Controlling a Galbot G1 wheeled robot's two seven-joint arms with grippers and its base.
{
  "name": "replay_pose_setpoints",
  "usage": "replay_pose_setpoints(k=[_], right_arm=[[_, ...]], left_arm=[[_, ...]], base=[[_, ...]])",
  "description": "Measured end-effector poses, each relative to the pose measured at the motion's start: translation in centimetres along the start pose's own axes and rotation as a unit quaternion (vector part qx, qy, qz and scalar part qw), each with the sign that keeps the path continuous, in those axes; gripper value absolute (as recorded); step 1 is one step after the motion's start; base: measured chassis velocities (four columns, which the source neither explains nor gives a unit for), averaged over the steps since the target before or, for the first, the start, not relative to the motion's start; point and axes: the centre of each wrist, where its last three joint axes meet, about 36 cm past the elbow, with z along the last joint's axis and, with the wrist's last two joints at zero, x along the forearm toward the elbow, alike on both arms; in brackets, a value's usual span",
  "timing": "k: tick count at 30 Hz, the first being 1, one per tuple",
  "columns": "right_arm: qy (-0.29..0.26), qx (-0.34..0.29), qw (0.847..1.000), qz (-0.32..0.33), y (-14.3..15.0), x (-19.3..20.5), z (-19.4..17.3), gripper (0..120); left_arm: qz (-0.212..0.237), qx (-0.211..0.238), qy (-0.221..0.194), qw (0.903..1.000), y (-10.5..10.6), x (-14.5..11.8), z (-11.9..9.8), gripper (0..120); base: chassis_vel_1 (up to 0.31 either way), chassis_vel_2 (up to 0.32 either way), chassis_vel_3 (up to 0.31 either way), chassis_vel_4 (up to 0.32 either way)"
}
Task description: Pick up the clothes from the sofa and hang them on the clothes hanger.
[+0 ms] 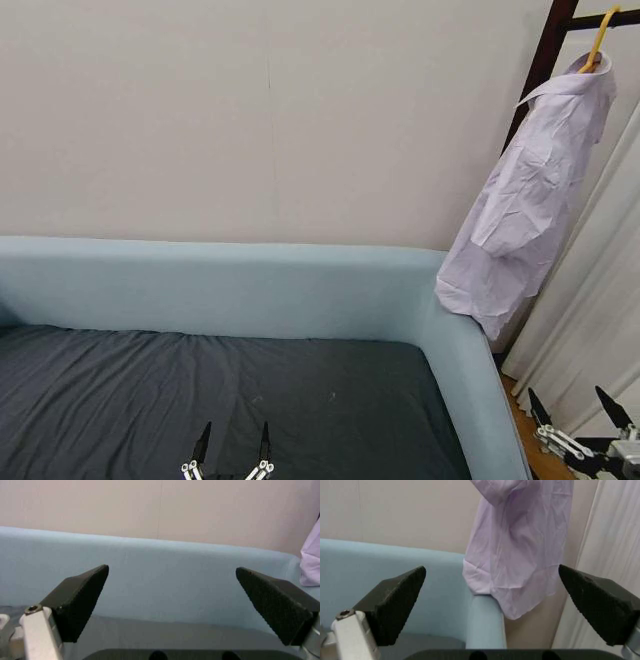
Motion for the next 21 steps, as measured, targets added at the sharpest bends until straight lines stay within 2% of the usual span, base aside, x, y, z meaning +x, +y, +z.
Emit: replay_pose_setpoints(k=[10,21], right_arm=[[-0.002,0.017,1.000,-0.008,0.4,1.9,1.3,100],[0.002,0.006,1.000,-0.008,1.5,2.8,1.8,100]], left_arm=[[-0.001,-0.009,-0.007,0.9999,0.4,0.3,0.2,100],[-0.003,-0.011,-0.007,0.9999,0.5,0.1,0.6,100]], base=[[0.000,0.000,0.000,0.000],[0.000,0.000,0.000,0.000]])
